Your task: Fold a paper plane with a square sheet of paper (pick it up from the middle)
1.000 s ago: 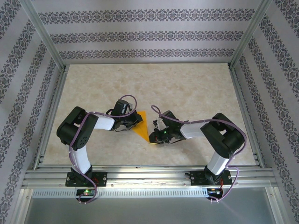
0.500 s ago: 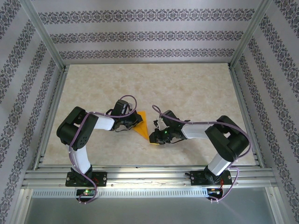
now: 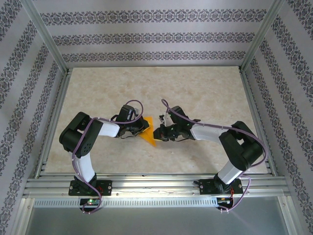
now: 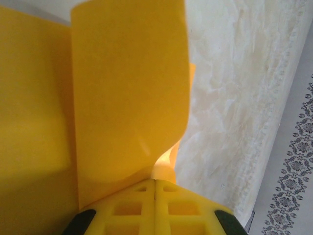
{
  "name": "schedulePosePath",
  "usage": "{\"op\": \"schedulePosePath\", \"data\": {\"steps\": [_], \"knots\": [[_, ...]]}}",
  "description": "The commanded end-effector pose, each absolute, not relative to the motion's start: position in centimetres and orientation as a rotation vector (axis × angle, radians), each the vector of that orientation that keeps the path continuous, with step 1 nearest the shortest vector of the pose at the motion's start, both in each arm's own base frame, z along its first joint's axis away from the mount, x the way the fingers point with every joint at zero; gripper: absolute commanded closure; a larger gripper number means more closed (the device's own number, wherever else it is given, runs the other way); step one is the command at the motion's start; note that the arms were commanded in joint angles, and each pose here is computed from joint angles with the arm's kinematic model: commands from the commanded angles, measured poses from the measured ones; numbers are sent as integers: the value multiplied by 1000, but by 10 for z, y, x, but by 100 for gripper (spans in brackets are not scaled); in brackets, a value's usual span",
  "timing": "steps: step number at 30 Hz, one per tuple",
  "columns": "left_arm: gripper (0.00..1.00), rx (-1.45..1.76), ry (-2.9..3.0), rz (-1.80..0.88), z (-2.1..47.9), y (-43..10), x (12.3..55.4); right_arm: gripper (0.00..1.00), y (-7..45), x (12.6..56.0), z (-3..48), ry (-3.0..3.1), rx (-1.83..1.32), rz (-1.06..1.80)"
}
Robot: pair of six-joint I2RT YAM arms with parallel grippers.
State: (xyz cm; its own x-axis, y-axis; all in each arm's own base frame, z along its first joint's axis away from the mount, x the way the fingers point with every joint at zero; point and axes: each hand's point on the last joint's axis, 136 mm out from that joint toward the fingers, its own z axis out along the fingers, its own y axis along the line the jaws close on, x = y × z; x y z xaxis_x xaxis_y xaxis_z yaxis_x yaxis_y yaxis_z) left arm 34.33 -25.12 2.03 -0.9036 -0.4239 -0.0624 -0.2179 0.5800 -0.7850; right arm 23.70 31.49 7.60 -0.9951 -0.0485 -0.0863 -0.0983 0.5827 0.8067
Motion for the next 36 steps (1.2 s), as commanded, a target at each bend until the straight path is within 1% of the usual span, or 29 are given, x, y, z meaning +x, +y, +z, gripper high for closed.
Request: {"op": "schedulePosePath", "data": {"steps": [1,10,23,36], "knots": [[98,-570,2653,-1153,-7,-247,325,94,330,251,84,2709,-125,1465],[98,-567,2653,-1152,-7,-247,325,95,338,254,54,2786,-93,1460],[98,-566,2655,-1154,-6,-247,326,95,332,228,29,2849,-88,1477],[98,-575,2654,-1155,-7,-247,325,95,318,206,7,2918,-35,1421]]}}
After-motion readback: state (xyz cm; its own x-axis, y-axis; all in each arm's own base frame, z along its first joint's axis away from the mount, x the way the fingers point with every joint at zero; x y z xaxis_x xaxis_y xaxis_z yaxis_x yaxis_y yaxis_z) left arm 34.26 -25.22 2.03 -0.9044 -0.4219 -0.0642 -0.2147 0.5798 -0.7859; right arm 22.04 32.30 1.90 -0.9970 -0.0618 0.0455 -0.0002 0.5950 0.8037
